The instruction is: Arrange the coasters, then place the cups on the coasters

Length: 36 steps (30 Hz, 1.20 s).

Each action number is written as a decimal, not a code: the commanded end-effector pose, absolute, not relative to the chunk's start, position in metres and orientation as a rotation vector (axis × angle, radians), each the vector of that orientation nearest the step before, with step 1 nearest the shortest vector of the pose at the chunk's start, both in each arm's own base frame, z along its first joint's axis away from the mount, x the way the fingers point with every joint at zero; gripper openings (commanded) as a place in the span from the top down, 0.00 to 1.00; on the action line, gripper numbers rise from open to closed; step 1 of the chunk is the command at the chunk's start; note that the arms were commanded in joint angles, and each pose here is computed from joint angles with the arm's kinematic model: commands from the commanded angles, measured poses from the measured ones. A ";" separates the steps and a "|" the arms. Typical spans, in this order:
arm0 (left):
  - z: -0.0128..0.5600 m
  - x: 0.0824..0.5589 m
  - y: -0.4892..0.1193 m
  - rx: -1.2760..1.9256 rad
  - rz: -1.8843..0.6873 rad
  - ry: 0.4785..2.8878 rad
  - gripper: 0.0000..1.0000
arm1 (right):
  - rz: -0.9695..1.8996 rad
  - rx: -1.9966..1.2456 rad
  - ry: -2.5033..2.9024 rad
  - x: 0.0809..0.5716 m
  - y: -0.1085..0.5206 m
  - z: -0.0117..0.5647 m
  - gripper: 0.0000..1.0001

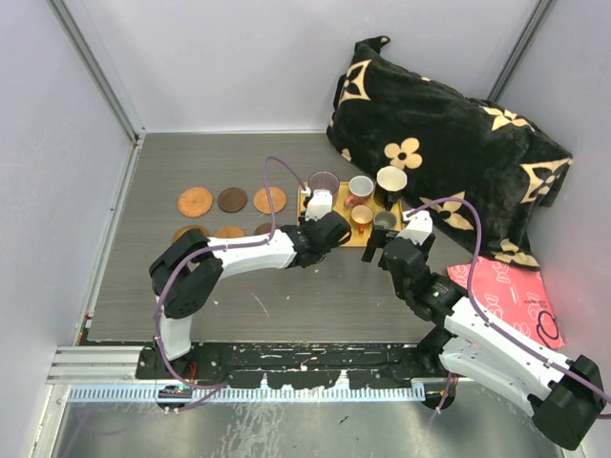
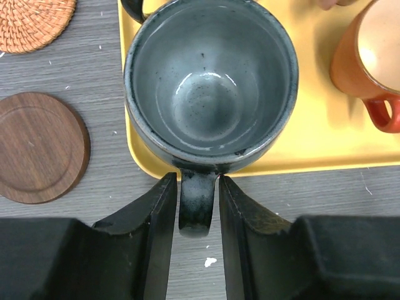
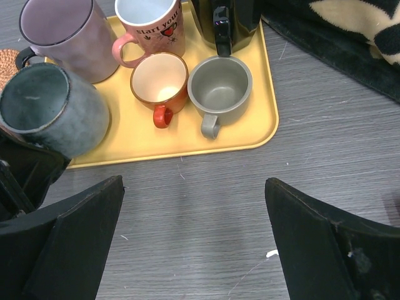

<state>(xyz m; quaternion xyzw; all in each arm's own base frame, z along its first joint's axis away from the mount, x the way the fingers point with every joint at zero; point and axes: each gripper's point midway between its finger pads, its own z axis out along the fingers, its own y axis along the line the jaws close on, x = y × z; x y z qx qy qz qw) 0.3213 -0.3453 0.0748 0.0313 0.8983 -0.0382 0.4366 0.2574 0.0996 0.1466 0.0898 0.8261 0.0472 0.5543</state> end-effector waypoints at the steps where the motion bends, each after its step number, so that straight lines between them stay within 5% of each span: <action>1: 0.087 0.331 -0.350 0.046 -0.126 2.231 0.67 | 0.158 0.252 1.895 0.263 0.102 0.161 0.00; 7: 0.085 0.336 -0.352 0.052 -0.130 2.241 0.69 | 0.158 0.250 1.894 0.262 0.102 0.161 0.00; 9: 0.084 0.336 -0.352 0.059 -0.133 2.247 0.83 | 0.157 0.252 1.895 0.263 0.102 0.161 0.00; 15: 0.080 0.336 -0.351 0.062 -0.134 2.255 0.99 | 0.156 0.250 1.897 0.263 0.102 0.160 0.00; 36: 0.155 0.329 -0.335 0.042 -0.155 2.108 1.00 | 0.157 0.256 1.900 0.263 0.102 0.159 0.00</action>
